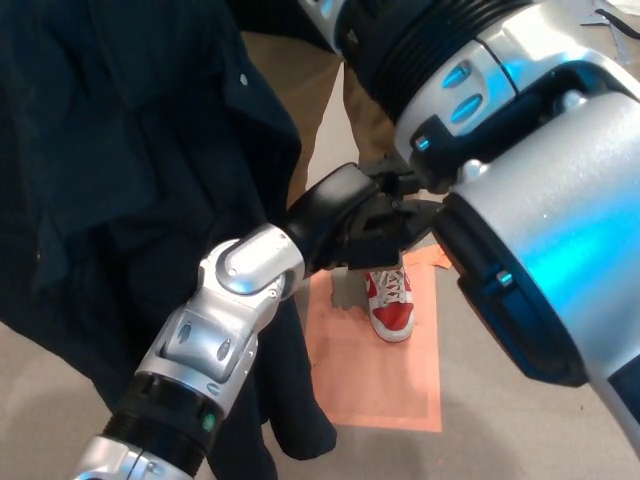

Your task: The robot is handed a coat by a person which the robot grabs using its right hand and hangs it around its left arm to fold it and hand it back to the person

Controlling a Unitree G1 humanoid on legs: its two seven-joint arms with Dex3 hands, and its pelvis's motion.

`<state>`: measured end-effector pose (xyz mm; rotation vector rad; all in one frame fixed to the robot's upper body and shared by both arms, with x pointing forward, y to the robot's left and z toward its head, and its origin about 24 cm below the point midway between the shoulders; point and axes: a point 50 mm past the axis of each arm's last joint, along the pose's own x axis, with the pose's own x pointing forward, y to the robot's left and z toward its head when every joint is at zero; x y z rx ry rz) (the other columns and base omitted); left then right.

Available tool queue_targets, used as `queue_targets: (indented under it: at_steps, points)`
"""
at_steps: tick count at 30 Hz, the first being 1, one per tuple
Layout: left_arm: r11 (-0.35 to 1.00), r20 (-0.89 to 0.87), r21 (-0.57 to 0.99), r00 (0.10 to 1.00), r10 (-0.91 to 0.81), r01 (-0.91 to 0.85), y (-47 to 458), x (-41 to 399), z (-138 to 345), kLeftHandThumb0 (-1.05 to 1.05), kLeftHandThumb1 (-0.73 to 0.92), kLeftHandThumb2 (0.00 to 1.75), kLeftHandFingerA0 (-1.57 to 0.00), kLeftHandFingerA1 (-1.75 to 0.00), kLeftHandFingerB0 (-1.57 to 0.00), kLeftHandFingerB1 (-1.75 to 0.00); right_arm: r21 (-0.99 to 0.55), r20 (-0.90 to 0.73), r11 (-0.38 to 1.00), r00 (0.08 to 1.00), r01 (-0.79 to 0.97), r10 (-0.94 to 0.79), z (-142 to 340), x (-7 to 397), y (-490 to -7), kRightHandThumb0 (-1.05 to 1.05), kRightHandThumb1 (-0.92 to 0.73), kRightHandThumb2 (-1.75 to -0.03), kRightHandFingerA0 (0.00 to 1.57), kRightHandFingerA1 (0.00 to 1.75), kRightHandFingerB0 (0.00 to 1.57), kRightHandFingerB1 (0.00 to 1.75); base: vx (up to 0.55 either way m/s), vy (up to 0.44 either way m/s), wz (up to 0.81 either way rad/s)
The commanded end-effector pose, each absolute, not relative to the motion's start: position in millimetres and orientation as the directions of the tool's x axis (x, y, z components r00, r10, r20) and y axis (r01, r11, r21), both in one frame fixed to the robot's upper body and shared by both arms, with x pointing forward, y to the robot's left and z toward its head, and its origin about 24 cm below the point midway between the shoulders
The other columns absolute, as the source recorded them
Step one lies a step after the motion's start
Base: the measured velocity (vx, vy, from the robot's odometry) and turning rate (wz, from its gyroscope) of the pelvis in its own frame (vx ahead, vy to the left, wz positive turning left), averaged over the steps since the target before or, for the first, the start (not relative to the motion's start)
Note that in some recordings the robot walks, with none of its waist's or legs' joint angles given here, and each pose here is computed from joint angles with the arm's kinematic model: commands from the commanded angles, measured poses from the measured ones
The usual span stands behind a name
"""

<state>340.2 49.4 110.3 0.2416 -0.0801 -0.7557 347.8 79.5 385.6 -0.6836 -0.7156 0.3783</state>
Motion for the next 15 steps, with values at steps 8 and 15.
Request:
queue_targets:
  at_steps: [8, 15]
  points:
    - [0.707, 0.0, 0.277, 0.736, -0.677, 0.651, 56, 339, 113, -0.65, 0.91, 0.68, -0.32, -0.32, -0.34, -0.32, -0.669, 0.53, 0.736, 0.626, -0.106, 0.572, 403, 325, 100, -0.4, -0.85, -0.67, 1.1, 0.65, 0.81, 0.6, 0.0, 0.0, 0.0]
    - [0.682, -0.174, 0.691, 0.971, -0.165, 0.239, 133, 410, 145, -0.56, 0.72, 0.62, -0.29, -0.33, -0.32, -0.32, -0.53, 0.742, 0.795, 0.293, -0.294, 0.603, 463, 243, 120, -0.4, -0.86, -0.68, 1.31, 0.68, 1.22, 0.73, 0.0, 0.0, 0.0]
